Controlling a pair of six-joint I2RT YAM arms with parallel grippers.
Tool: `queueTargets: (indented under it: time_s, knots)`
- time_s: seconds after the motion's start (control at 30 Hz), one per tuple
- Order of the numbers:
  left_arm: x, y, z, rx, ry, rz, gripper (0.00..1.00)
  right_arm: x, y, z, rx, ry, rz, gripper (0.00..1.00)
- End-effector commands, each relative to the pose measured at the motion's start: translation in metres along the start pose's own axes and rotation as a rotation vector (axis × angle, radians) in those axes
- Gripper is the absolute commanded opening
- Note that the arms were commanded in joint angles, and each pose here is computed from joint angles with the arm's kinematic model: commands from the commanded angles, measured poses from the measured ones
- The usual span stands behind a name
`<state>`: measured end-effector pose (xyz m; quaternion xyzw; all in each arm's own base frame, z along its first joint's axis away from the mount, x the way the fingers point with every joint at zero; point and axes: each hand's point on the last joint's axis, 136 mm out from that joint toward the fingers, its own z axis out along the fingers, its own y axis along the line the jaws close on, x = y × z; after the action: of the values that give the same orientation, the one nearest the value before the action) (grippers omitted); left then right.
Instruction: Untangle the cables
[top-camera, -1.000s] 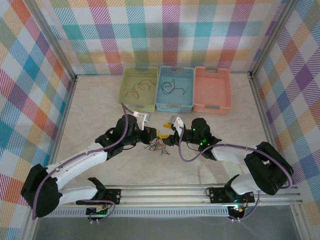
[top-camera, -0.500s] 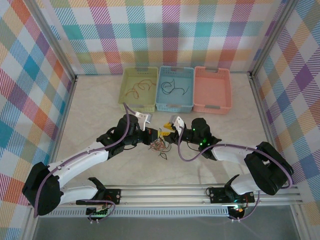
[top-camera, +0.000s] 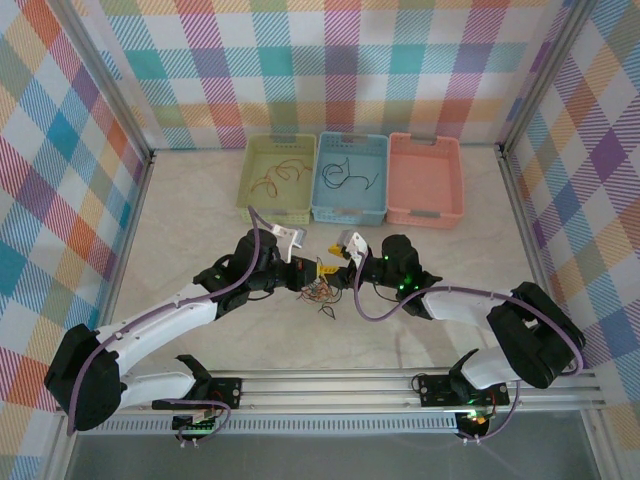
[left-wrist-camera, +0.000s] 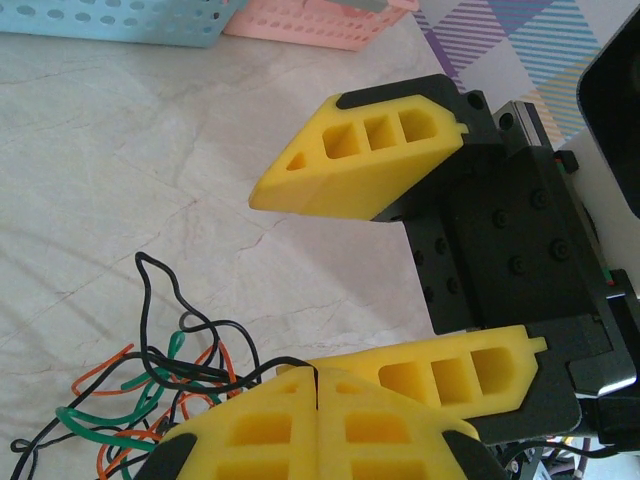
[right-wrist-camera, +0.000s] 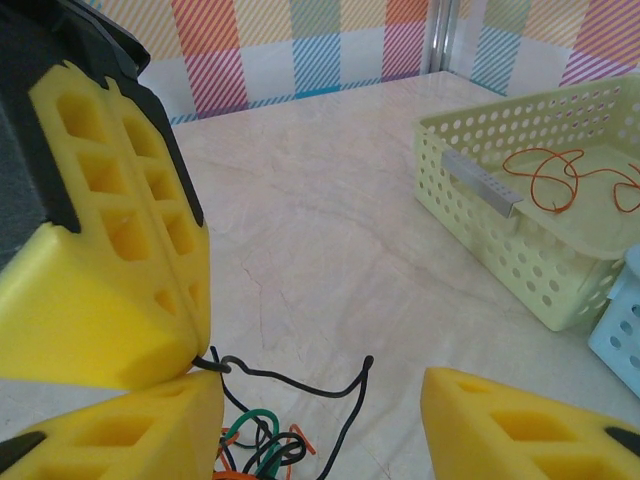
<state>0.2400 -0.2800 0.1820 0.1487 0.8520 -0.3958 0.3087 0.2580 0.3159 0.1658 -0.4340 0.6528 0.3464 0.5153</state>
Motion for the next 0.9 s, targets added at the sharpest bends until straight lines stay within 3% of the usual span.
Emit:
queueTargets:
  time_s: [0.0, 0.87]
  knots:
    - [-0.016, -0.029, -0.006, 0.096, -0.046, 0.06, 0.0, -0.012, 0.008, 0.006, -0.059, -0.025, -0.019, 0.57]
    - [-0.023, -0.067, -0.033, 0.24, -0.119, 0.122, 0.0, -0.004, 0.015, 0.015, -0.133, 0.01, 0.0, 0.59]
